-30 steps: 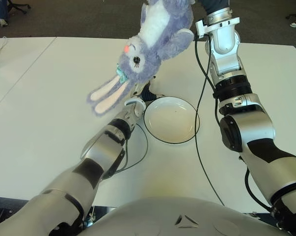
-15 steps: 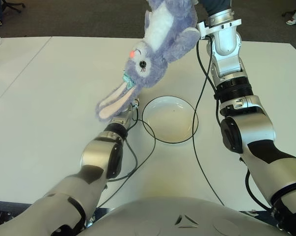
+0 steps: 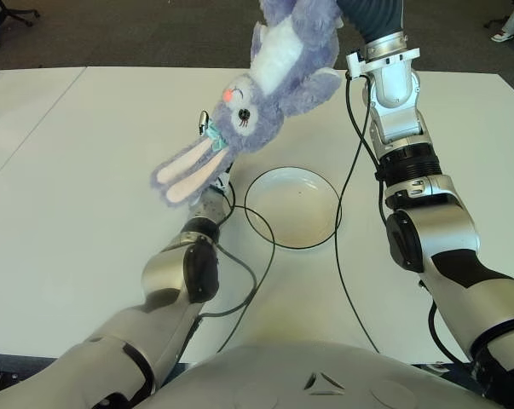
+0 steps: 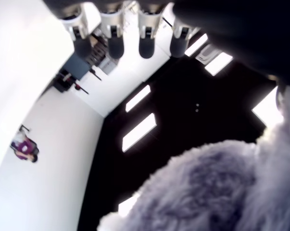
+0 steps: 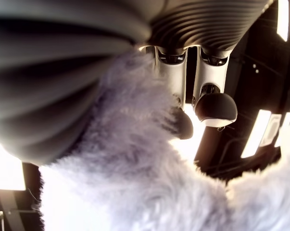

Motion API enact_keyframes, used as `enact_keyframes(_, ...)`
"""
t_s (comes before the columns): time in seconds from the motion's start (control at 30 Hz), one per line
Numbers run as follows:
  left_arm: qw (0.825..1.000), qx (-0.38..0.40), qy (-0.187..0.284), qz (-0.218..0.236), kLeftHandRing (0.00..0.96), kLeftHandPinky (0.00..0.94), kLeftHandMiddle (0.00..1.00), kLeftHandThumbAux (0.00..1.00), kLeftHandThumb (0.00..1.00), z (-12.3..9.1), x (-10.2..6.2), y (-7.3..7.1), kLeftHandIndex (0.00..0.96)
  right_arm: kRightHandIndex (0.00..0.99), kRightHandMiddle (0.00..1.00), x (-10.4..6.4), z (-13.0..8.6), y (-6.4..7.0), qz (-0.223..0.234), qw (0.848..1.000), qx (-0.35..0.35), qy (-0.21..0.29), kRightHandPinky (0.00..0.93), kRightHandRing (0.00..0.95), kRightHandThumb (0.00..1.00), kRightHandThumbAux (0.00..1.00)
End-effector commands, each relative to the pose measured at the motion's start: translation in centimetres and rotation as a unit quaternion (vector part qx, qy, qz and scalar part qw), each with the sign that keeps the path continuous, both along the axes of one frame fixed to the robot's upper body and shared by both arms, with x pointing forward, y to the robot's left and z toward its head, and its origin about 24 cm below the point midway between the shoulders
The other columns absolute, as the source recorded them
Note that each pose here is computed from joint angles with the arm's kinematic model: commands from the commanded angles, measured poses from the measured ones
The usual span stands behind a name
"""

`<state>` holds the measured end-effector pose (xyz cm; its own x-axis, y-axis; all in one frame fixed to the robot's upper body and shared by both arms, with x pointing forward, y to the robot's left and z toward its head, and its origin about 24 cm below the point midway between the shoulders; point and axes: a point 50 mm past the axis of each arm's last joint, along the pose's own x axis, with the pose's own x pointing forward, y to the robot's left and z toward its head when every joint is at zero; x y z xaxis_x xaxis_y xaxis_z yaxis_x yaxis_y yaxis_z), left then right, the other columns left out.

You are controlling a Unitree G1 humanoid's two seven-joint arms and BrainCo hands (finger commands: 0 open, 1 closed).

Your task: Put the doll into the plate.

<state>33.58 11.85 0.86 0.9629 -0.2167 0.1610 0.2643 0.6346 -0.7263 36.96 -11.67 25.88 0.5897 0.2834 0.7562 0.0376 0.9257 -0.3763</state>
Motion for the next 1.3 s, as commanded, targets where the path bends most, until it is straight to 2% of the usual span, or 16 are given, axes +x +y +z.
enact_keyframes(0.03,0.992,-0.076,0.097,-0.025,0.000,0.000,0.000,0.223,0.116,-5.9,-5.4,-2.6,0.053,0.438,0.759,0.0,-0.8,-0.7,-0.013,1.000,0.004,0.018,0.836,0.821,0.710,0.713)
enact_keyframes(0.37,0.991,-0.068,0.095,-0.065,0.000,0.000,0.000,0.157,0.131,-6.3,-6.0,-2.8,0.003,0.438,0.782,0.2,-3.0,-1.7,-0.064,0.997,-0.025,0.027,0.852,0.842,0.708,0.714)
enact_keyframes(0.63,0.989,-0.078,0.103,-0.066,0.000,0.000,0.000,0.157,0.161,-6.6,-6.2,-2.4,0.000,0.438,0.817,-0.1,-4.6,-2.5,-0.091,0.995,-0.036,0.032,0.849,0.855,0.704,0.716)
enact_keyframes(1.0,0.992,-0.061,0.093,-0.067,0.000,0.000,0.000,0.198,0.131,-6.9,-6.7,-2.0,0.000,0.437,0.844,-0.8,-6.3,-3.6,-0.101,0.993,-0.039,0.046,0.851,0.861,0.702,0.718)
enact_keyframes(1.3,0.994,-0.048,0.082,-0.059,0.000,0.000,0.000,0.191,0.155,-7.3,-7.5,-1.6,0.000,0.437,0.842,-3.0,-11.0,-5.1,-0.111,0.990,-0.036,0.084,0.844,0.854,0.705,0.717)
